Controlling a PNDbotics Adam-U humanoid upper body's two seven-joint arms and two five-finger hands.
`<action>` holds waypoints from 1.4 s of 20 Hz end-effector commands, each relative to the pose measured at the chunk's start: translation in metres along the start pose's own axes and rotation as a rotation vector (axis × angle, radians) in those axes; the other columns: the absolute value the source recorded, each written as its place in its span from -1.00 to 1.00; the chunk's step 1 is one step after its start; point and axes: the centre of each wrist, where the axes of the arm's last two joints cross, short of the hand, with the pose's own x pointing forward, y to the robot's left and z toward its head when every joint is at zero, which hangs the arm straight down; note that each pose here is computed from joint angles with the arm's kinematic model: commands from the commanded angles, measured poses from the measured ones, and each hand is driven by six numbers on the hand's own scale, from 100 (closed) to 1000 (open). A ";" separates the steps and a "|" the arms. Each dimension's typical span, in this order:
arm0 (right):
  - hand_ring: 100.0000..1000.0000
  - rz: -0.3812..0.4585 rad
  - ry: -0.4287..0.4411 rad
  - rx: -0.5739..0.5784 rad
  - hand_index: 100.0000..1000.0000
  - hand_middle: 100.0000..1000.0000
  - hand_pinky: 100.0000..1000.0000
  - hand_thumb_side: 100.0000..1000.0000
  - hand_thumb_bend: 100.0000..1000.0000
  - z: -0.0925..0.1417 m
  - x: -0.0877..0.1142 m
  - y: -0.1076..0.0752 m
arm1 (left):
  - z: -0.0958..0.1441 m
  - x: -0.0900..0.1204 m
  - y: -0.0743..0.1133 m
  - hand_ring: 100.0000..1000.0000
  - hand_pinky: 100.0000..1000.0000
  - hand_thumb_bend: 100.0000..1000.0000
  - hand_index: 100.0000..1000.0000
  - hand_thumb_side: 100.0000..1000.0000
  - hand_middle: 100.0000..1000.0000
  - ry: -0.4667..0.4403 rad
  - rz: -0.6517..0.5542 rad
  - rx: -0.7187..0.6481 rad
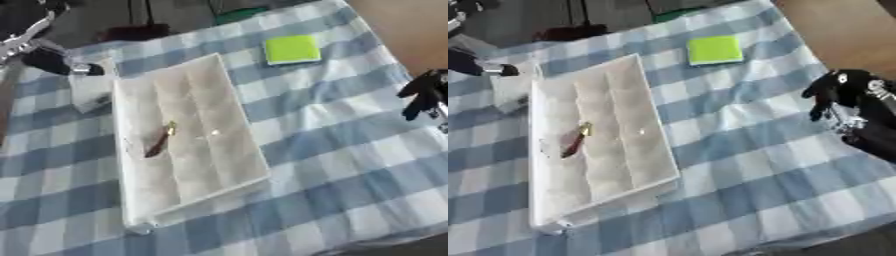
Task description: Pick up objects on the table and place them in the box.
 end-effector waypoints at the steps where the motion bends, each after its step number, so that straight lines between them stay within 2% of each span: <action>1: -0.22 0.036 -0.022 0.005 0.25 0.12 -0.03 0.03 -1.00 -0.003 0.008 -0.006 | 0.006 -0.021 0.010 0.67 0.78 0.74 0.92 0.28 0.79 0.075 -0.032 0.028; 4: -0.22 0.041 -0.023 0.004 0.25 0.12 -0.03 0.03 -1.00 -0.004 0.009 -0.006 | 0.009 -0.027 0.004 0.66 0.78 0.74 0.92 0.25 0.78 0.119 -0.040 0.052; 7: -0.22 0.046 -0.024 0.002 0.25 0.12 -0.03 0.03 -1.00 -0.004 0.009 -0.007 | 0.011 -0.028 -0.004 0.66 0.81 0.74 0.92 0.36 0.79 0.132 -0.051 0.035; 15: -0.22 0.049 -0.024 0.000 0.25 0.12 -0.03 0.04 -1.00 -0.004 0.009 -0.007 | 0.015 -0.032 -0.014 0.65 0.84 0.77 0.93 0.59 0.82 0.079 -0.013 -0.135; 23: -0.22 0.050 -0.022 -0.001 0.25 0.12 -0.03 0.04 -1.00 -0.004 0.009 -0.008 | 0.020 -0.035 -0.018 0.63 0.86 0.76 0.93 0.58 0.79 0.104 -0.020 -0.193; 28: -0.22 0.053 -0.025 -0.002 0.25 0.12 -0.03 0.04 -1.00 -0.004 0.009 -0.008 | 0.023 -0.035 -0.034 0.63 0.80 0.78 0.92 0.54 0.82 0.163 0.009 -0.191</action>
